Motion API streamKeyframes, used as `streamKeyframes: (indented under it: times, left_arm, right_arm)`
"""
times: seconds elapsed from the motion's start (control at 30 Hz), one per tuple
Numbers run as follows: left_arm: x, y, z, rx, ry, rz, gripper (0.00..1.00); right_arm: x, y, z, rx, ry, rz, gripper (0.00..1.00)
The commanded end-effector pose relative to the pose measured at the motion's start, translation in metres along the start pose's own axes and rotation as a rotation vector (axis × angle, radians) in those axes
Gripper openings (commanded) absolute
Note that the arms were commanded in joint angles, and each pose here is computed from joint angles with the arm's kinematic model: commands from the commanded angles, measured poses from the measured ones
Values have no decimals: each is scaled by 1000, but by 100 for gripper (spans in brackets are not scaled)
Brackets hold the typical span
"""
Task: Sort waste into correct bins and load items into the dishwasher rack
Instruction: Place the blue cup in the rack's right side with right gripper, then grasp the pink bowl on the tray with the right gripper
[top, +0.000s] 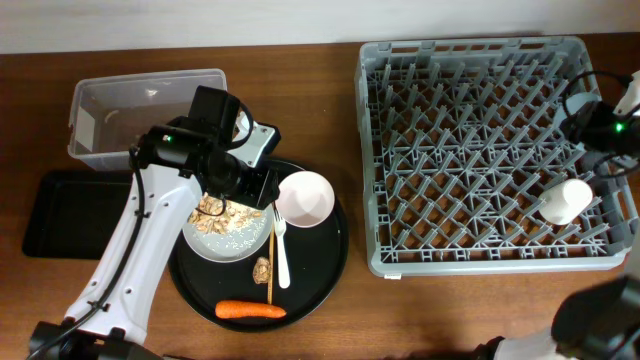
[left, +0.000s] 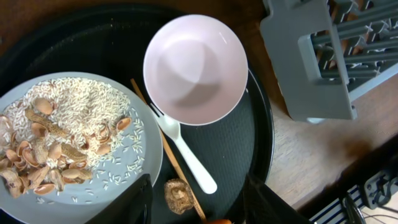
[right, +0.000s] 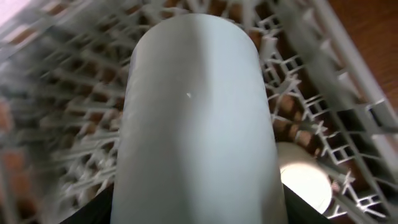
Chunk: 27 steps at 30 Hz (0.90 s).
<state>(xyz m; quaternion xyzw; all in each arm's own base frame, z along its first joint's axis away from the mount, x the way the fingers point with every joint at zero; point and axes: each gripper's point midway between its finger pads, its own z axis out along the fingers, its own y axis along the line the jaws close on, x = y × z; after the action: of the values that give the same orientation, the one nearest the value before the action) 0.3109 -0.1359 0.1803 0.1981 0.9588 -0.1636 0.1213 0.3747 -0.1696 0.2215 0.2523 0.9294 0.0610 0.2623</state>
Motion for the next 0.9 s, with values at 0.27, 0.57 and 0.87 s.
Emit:
streamKeyframes:
  times: [0.27,0.57,0.87]
  left_arm:
    - [0,2,-1,-8,1,2,46]
    - [0,2,-1,-8,1,2,47]
    - [0,2,-1,-8,1,2,46]
  right_arm:
    - [-18,-60,37,286,25,93,7]
    - [7,-77,51,340,143,130,8]
    - [12,-82,71,331,183,140,8]
